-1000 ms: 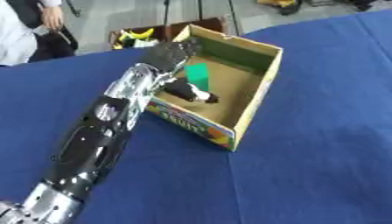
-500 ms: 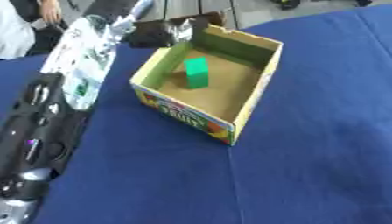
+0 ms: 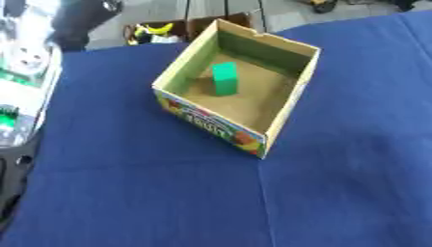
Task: Pick up objects on the table and place them in the box.
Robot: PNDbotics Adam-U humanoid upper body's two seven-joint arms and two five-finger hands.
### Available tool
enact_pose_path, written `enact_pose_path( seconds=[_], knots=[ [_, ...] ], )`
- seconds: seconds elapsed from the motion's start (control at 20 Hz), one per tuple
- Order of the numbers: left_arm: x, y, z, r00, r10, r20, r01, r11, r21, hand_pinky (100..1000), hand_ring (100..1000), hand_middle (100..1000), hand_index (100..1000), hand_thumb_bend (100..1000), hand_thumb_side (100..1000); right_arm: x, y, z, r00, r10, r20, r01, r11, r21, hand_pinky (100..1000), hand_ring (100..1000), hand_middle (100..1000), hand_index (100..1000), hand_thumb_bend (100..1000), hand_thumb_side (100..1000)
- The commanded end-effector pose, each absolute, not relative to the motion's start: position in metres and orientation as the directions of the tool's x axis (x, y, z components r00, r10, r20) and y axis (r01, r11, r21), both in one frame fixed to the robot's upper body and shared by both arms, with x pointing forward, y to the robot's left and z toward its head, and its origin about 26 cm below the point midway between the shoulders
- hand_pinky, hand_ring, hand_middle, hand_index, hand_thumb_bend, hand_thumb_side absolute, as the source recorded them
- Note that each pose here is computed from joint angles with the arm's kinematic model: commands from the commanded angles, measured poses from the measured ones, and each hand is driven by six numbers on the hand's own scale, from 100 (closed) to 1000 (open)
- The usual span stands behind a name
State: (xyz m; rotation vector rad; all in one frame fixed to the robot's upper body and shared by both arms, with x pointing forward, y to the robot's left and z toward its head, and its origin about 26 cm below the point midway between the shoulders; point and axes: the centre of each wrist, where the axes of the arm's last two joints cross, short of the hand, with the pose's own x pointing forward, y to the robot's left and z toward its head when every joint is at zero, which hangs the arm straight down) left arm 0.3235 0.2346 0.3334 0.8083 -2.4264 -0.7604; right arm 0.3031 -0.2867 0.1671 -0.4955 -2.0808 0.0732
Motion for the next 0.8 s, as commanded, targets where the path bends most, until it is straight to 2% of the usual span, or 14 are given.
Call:
enact_pose_path(
  seconds=[0.05, 0.5, 0.8],
  knots=[
    [0.307, 0.243, 0.336, -0.755, -0.596, 0.273, -0.389, 0.742, 0.546, 369, 597, 672, 887, 475, 1000, 0.301, -0.288, 0.175, -0.479, 0.378, 0.792, 0.333, 0.913, -0.234, 827, 864, 647, 821, 100, 718],
    [0.309, 0.265, 0.277, -0.791, -0.433, 0.432, -0.303, 0.891, 0.337, 345, 576, 649, 869, 404, 1000, 0.302, -0.288, 0.179, -0.494, 0.371, 0.786, 0.358, 0.911, -0.205, 825, 862, 647, 820, 100, 719],
    [0.306, 0.27, 0.235, -0.774, -0.342, 0.533, -0.254, 0.938, 0.233, 347, 574, 654, 872, 288, 1000, 0.302, -0.288, 0.182, -0.501, 0.369, 0.783, 0.371, 0.909, -0.191, 824, 860, 647, 820, 100, 719]
  ],
)
